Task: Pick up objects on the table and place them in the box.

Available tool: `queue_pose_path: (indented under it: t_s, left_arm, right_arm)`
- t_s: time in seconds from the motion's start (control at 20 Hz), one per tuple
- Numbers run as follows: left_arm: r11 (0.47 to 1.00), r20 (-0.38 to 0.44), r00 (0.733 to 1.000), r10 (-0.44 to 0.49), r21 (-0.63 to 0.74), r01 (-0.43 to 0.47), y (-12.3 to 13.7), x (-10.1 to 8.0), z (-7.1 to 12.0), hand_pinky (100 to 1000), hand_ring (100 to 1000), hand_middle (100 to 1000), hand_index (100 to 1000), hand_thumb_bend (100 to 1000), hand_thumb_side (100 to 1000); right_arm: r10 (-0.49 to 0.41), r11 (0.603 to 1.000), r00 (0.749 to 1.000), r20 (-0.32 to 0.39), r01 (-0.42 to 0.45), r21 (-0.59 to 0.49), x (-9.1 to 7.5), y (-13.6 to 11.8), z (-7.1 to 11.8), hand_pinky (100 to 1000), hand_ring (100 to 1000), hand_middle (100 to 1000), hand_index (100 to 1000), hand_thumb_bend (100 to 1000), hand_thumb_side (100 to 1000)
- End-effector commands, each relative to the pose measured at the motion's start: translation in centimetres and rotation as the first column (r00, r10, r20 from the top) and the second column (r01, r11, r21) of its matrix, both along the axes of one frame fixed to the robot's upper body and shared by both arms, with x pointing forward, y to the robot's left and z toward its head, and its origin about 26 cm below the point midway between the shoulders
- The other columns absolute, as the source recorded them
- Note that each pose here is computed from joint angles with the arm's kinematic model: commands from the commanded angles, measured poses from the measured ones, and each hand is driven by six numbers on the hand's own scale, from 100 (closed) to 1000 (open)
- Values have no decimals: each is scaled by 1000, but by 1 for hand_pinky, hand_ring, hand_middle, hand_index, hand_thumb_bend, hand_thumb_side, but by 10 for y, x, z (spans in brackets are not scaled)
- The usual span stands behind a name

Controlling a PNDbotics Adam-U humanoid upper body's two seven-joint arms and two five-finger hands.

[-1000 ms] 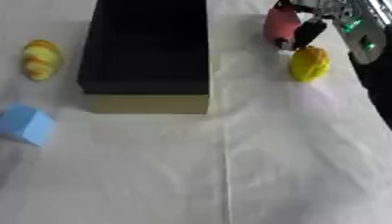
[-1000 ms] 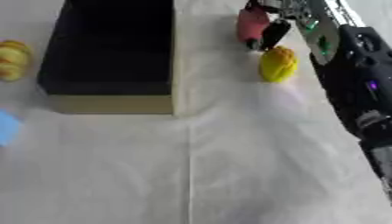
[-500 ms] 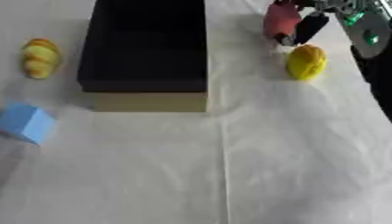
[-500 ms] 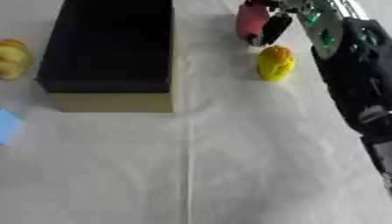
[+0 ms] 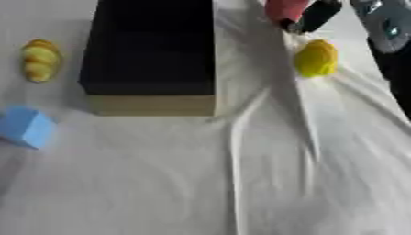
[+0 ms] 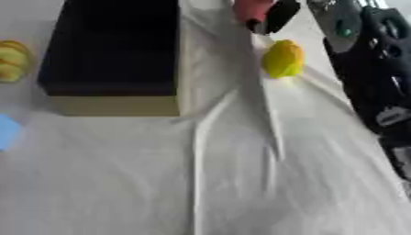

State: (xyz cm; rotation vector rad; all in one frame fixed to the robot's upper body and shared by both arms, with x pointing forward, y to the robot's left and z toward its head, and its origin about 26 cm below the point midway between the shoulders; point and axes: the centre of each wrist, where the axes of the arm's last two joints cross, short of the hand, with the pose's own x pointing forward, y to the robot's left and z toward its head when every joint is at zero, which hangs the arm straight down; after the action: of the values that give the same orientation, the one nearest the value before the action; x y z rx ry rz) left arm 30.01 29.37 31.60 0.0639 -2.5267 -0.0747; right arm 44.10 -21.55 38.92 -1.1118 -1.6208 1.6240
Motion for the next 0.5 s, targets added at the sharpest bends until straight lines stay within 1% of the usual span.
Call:
queue_pose_path:
  t_s: [0.05,0.15,0.25,0.35,0.5]
  left_arm:
    - [1000,40,999,-6,29,5,0,-5,11,776,761,690,844,648,578]
    - [1000,47,999,-14,28,13,-1,-5,13,775,762,690,844,650,575]
    - [999,50,999,-22,30,20,-2,-5,15,775,762,691,845,652,573]
    - [999,51,998,-26,31,25,-3,-5,15,775,762,691,845,653,571]
    - [999,53,998,-30,29,29,-3,-5,16,775,762,692,845,655,569]
  right_arm:
    - [78,996,994,72,-75,-41,-21,18,22,817,716,534,649,100,100]
    - [113,991,991,71,-108,-76,-28,33,22,819,726,548,661,100,100]
    - [118,989,992,53,-113,-100,-30,43,21,820,732,560,678,100,100]
    - [110,989,994,24,-107,-106,-29,50,17,818,731,558,682,100,100]
    - [120,987,993,-6,-120,-109,-26,58,12,819,732,559,682,100,100]
